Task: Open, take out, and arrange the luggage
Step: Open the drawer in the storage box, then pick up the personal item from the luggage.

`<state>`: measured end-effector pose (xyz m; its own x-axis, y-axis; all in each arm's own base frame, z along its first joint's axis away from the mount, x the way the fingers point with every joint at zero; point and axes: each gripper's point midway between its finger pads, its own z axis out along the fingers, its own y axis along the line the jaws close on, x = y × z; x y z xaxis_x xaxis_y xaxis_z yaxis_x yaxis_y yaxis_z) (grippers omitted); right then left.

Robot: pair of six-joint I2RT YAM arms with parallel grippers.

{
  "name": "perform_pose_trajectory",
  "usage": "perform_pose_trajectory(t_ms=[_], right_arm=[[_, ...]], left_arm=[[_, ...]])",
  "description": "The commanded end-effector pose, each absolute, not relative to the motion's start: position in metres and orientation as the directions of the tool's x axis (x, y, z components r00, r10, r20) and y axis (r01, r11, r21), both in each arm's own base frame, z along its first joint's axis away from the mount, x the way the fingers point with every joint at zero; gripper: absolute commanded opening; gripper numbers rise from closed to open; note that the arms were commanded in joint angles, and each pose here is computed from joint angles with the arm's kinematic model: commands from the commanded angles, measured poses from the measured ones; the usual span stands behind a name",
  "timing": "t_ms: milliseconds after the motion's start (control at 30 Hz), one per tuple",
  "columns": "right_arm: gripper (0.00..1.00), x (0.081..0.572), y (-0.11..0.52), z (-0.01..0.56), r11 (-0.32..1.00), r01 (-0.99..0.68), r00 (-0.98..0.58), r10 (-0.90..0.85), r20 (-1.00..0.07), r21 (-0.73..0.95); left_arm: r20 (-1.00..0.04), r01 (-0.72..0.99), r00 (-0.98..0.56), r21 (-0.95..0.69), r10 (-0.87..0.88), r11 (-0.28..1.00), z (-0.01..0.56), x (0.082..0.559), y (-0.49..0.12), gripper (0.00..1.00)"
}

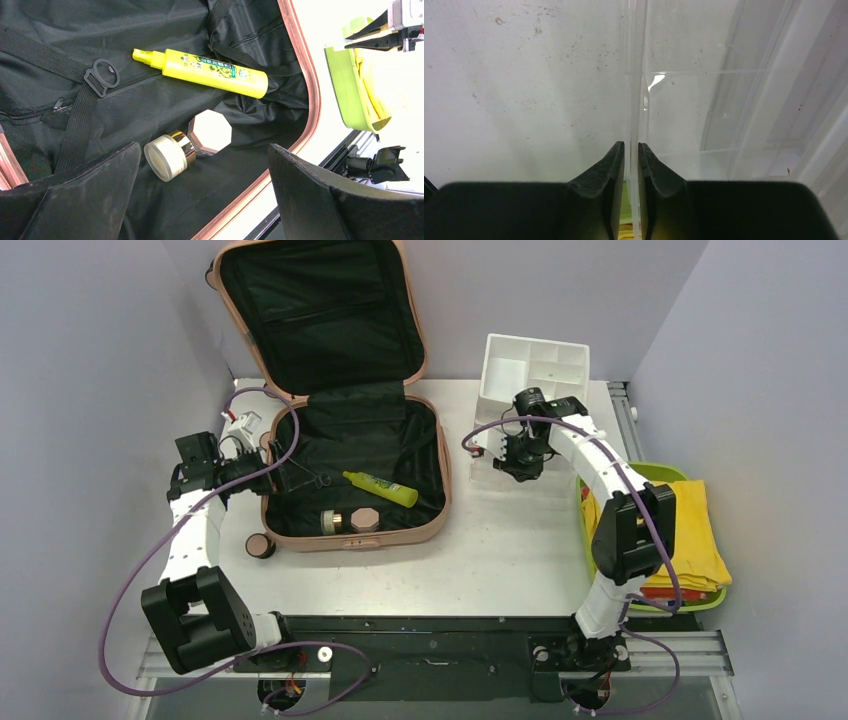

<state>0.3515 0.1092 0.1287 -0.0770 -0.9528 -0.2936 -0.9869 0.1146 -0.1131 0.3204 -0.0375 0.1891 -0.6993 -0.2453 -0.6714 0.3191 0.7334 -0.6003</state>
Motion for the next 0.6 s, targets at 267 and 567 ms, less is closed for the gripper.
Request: perform_pose_trajectory(t_ms=[267,567], right_arm=[[0.8,0.35,0.125,0.217,0.292,-0.914,-0.135,-0.874,-0.466,-0.283],[0.84,0.333,0.149,0.289,0.378,-0.858,-0.048,-0.733,-0.679,-0.348]], left_arm=[[-0.79,0.584,-0.609,-0.385,0.072,0.715,0.19,0.328,-0.074,0.96],[-0.746,0.882,-0.28,0.049,0.604,0.469,0.139,0.379,-0.141,0.96]])
